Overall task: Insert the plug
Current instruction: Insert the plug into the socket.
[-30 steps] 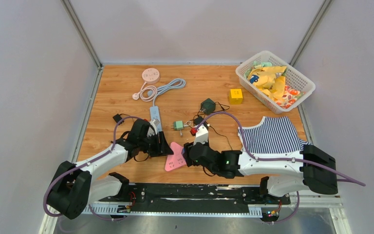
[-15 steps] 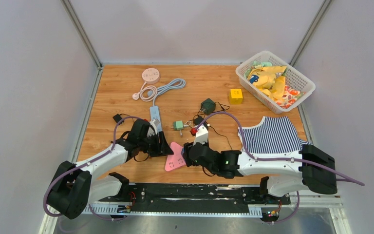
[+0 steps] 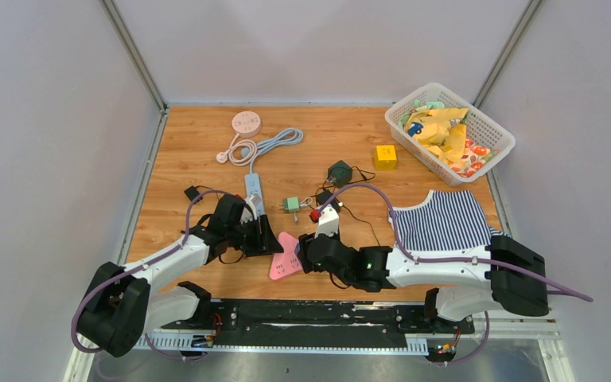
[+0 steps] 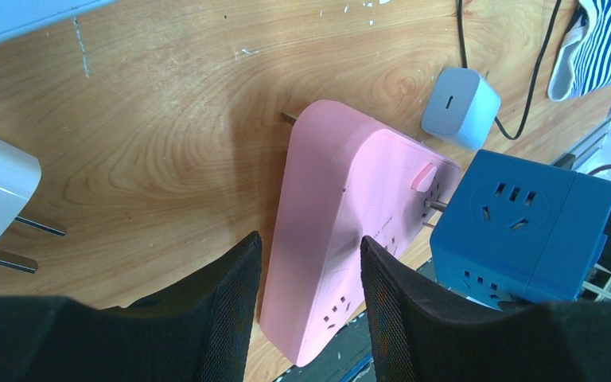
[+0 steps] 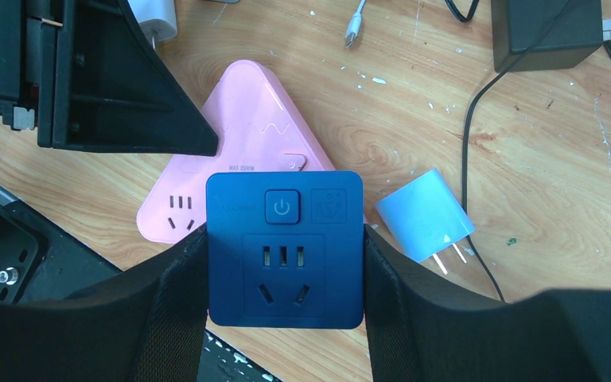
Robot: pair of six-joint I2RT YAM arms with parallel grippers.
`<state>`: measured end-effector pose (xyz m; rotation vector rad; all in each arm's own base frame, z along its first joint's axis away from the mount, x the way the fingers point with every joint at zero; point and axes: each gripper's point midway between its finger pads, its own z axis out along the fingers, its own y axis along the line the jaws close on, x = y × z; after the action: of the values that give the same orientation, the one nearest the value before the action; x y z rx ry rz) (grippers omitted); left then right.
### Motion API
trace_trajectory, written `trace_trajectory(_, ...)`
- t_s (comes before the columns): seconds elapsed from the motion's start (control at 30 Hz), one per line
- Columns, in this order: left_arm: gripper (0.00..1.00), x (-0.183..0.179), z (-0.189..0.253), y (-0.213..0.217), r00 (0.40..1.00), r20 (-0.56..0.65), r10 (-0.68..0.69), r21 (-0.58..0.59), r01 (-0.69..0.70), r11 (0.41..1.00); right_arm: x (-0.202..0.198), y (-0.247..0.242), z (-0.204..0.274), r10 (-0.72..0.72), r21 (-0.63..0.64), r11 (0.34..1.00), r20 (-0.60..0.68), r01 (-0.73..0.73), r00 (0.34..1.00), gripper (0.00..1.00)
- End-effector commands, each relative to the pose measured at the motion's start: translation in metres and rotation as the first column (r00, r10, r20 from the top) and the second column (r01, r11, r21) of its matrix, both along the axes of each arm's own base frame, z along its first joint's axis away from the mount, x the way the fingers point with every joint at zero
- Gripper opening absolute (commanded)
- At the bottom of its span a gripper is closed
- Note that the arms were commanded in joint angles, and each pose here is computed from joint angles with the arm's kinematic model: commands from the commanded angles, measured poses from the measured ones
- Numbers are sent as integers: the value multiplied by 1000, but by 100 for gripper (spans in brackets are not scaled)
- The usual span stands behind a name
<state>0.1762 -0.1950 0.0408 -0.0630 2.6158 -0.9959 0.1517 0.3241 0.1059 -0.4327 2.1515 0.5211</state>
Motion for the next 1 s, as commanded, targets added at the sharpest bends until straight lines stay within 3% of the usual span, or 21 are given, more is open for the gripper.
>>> trace_trajectory(0.0,51,-2,-3,-1,1000,-6,-8,-8,8,1000,0,-4,5,-14,-15,1000,29,14,999,0)
trace_trajectory(0.53,51,-2,-3,0,1000,-7,-6,-6,6,1000,3,-3,24,-13,21,1000,61,12,998,0)
trace_trajectory(0.97,51,-2,-2,-1,1000,-6,-7,-8,7,1000,1,-8,7,-23,-8,1000,37,23,999,0)
